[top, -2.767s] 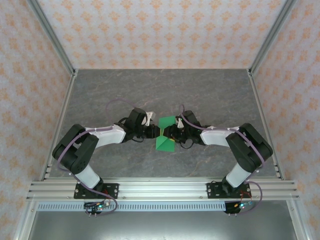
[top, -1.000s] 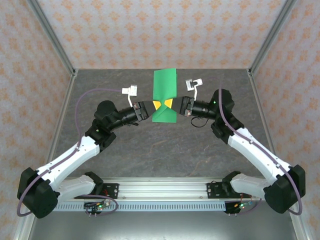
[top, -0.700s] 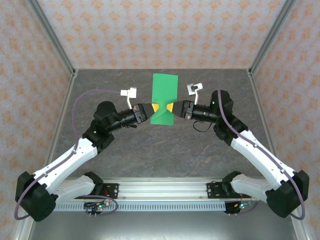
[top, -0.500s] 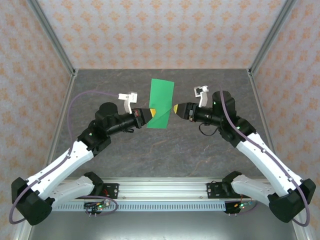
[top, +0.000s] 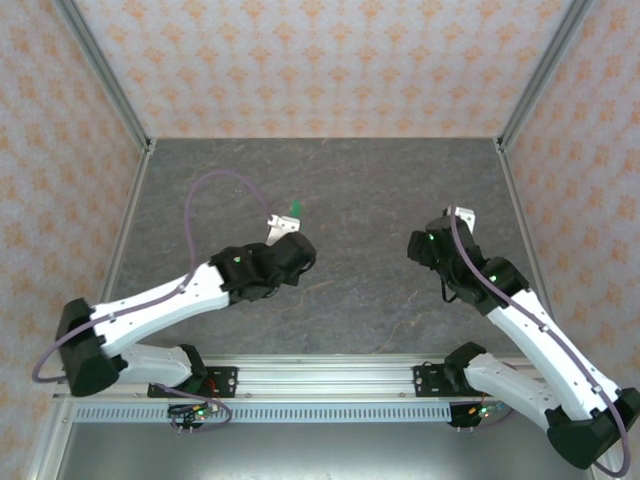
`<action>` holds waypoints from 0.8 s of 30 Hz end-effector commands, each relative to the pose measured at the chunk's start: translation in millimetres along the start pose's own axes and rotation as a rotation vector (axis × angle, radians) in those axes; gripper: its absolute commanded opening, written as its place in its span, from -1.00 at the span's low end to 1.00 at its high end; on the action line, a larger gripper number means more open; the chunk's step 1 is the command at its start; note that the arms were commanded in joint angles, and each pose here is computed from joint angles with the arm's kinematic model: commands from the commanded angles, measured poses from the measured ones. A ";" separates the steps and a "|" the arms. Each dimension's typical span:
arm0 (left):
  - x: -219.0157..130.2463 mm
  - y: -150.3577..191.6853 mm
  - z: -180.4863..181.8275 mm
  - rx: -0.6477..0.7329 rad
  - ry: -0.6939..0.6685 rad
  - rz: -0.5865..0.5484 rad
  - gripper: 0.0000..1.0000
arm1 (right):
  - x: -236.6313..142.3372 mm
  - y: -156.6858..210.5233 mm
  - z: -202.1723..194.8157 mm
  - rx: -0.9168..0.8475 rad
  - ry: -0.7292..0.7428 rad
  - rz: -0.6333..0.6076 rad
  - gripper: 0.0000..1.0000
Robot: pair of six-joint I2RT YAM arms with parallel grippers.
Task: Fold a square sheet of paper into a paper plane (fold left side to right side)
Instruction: Turn over the paper at the center of the table.
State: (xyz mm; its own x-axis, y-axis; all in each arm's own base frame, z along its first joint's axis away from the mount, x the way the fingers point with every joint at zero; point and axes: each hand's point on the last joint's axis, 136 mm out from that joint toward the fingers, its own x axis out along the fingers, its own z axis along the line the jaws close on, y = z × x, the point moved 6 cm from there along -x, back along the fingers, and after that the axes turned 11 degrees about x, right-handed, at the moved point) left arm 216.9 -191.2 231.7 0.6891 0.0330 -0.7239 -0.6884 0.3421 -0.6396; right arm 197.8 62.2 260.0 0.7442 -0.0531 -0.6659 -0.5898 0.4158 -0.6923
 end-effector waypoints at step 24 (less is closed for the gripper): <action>111.5 26.3 -106.9 0.083 -0.344 0.412 -1.00 | -4.7 4.3 -50.6 -0.048 0.297 -0.119 0.87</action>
State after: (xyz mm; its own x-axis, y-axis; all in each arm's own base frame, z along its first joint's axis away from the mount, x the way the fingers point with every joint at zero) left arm 252.8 -272.8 105.1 0.4399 0.4758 -0.7616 -0.8911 0.3366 -0.3044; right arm 180.6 24.3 248.1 0.7010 -0.3254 -0.6347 -0.5302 0.3574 -0.7688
